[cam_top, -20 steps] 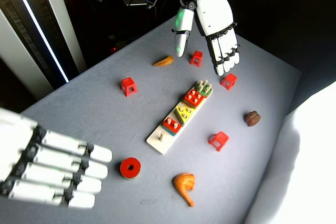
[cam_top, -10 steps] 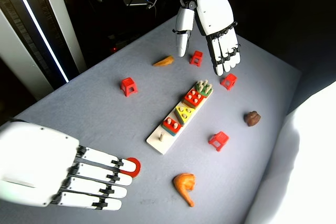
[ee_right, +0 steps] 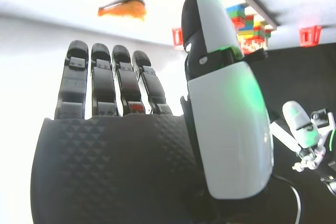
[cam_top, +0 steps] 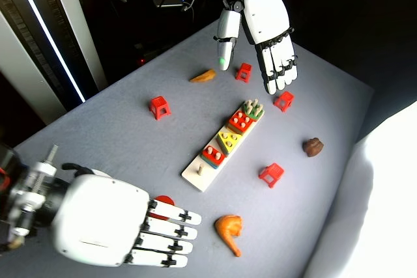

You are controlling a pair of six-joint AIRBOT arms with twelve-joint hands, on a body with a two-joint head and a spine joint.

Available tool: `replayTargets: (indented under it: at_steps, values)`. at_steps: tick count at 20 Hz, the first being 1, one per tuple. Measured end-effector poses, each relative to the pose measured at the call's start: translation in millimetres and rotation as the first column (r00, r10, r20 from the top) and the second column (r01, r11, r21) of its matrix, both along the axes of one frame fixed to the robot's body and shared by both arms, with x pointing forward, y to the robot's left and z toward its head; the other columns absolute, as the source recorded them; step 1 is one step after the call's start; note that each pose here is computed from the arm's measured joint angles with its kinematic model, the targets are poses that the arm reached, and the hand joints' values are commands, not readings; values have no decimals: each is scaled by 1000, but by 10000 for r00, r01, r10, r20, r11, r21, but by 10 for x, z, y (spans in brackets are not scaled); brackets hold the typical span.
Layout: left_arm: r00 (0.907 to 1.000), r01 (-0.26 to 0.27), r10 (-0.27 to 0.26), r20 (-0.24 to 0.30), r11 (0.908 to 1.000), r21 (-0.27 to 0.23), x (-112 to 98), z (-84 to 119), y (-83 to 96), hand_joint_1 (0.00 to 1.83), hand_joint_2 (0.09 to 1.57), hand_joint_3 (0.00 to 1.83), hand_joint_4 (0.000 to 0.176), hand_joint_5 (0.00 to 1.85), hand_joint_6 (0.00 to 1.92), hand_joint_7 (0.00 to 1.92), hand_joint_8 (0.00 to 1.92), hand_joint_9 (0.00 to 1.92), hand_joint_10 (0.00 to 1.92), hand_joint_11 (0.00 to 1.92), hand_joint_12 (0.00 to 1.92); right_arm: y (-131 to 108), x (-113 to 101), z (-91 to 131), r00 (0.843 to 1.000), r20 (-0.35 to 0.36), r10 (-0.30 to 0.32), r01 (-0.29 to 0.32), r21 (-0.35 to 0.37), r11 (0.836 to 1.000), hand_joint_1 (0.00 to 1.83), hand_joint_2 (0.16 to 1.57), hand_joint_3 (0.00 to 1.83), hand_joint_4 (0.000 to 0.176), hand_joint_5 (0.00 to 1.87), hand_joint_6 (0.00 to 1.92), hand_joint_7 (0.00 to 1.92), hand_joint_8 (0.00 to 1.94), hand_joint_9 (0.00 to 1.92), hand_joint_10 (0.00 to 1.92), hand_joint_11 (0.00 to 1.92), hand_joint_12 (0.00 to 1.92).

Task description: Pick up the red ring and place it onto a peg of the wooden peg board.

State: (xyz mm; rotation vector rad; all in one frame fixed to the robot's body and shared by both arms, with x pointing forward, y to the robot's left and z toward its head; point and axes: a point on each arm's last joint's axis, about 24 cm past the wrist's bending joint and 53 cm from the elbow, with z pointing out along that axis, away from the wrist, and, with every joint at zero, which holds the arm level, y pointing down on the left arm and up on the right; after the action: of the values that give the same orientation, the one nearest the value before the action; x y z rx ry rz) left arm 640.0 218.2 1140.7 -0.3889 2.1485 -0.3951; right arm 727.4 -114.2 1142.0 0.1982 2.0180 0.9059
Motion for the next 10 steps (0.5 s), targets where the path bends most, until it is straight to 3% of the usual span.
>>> replayTargets:
  at_steps: [6,10]
  values:
    - [9999,101,-101,36,9999,-78,8,15,-58,0,1176,0,0,97,1,86,0,53,3,21,24,91,-1,-179,9983,-545,201,-217,-288,9994,1141,1095,0,0,0,0,0,0,0,0,0,0]
    - [9999,91,-90,60,9999,-93,13,27,-59,0,1167,0,0,98,5,87,7,57,7,18,27,173,32,-238,9983,-383,446,-473,-732,9962,1135,1121,4,0,0,0,0,0,0,0,0,0]
